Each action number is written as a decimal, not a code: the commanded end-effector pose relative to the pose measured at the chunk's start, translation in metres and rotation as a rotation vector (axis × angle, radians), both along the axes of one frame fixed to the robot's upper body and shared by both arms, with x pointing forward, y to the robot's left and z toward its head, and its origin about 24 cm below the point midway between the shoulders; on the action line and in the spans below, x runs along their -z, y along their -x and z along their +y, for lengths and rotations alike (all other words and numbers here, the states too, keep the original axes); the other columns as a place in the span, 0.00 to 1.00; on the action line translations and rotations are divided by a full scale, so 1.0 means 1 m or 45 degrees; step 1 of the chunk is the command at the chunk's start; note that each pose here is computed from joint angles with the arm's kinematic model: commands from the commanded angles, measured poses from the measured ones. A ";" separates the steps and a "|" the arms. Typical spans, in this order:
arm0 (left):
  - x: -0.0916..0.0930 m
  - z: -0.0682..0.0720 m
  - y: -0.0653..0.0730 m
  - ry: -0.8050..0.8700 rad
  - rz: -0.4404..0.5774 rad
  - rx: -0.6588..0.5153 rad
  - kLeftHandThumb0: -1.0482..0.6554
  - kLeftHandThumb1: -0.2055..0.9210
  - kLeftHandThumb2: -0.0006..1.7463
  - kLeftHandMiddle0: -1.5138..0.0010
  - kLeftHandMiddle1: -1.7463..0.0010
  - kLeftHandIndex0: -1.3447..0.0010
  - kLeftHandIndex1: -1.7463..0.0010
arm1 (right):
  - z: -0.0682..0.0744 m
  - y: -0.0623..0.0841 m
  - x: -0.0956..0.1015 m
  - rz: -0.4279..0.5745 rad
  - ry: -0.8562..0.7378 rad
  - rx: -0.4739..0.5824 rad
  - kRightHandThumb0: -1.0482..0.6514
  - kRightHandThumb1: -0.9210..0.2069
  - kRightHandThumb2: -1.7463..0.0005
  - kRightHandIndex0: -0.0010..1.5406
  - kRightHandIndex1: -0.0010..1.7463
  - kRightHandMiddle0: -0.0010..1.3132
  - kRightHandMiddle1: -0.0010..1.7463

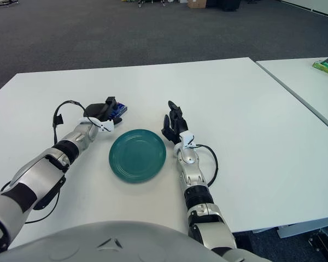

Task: Put the gum into the plate.

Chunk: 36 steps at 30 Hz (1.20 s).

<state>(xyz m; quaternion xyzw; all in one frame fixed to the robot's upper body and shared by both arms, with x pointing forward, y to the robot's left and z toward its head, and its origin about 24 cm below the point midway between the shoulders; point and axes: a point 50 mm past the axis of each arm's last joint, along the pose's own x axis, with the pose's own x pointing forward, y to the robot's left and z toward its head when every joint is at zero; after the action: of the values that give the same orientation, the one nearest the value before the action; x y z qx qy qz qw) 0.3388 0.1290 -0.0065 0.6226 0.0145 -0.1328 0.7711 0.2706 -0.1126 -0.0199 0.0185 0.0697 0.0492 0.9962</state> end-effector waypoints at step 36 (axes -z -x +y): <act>0.006 0.015 0.016 0.035 -0.109 0.023 0.35 0.60 0.63 0.31 0.00 0.62 0.01 | -0.004 0.046 0.062 0.450 0.013 0.001 0.19 0.00 0.50 0.08 0.00 0.00 0.16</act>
<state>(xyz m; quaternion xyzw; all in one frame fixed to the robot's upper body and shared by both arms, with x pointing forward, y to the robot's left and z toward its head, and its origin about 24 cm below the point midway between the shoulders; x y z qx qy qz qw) 0.3330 0.1331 -0.0038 0.6071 -0.0320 -0.1210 0.7847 0.2719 -0.1107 -0.0197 0.0170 0.0703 0.0541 0.9959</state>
